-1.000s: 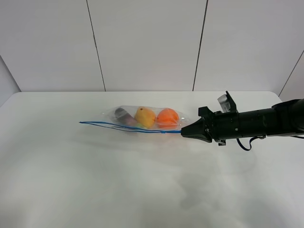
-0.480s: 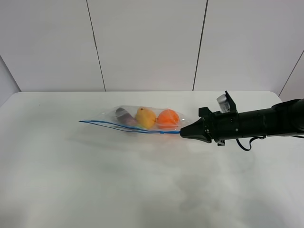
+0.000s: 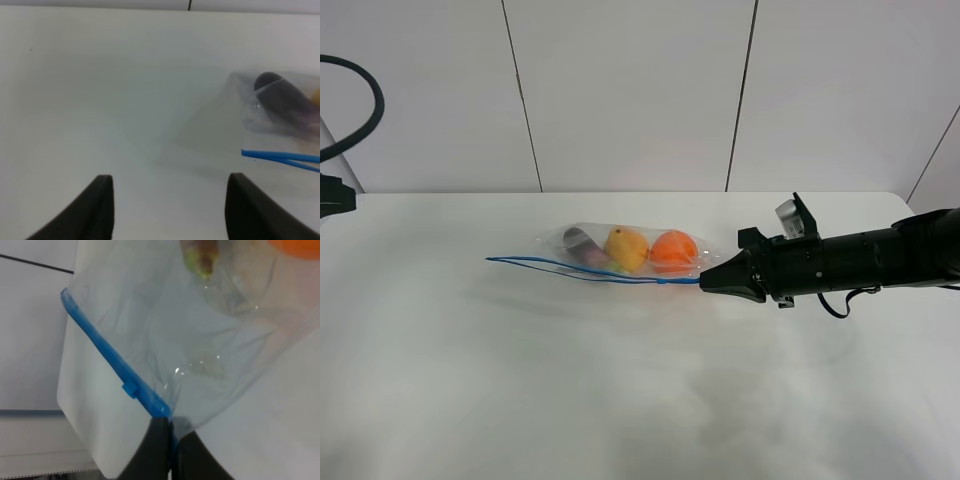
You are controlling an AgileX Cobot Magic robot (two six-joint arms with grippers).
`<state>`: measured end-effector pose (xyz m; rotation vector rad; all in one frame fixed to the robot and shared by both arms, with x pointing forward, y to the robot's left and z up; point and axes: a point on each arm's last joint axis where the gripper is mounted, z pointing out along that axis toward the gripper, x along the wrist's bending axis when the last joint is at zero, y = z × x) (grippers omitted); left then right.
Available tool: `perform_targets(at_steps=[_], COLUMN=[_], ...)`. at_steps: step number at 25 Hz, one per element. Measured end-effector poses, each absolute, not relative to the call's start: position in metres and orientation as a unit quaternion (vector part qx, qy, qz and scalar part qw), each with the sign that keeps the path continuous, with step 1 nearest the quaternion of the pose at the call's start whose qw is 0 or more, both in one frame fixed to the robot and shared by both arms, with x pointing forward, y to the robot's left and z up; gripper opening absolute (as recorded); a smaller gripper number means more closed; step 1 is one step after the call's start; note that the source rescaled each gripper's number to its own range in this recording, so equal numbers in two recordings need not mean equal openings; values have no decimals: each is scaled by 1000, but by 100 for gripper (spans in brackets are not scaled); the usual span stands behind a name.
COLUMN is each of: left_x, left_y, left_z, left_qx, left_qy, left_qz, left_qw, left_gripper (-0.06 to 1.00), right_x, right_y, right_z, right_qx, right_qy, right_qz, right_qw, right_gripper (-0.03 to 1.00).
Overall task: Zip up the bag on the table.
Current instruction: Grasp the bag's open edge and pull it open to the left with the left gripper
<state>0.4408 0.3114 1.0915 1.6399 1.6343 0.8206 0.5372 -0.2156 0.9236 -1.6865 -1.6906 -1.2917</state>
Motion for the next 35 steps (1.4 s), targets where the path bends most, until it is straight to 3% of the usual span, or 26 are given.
perform_targets(at_steps=[8,21,35], left_x=[440,402,421], left_y=[286,181,169], left_z=[1090,1091,1078], left_qx=[678,833,853], left_qy=[579,312,256], left_qz=[290,211,263], left_qw=[348,405,372], left_gripper=[69,69,69], right_x=[537,537,536], right_y=[-216,-216,-216], right_z=[924,923,923], right_qx=[-606,-605,-603], right_qy=[-610,-612,-615], right_qz=[-465,-464,-462], right_qw=[211,211,212], right_gripper=[0,0,0])
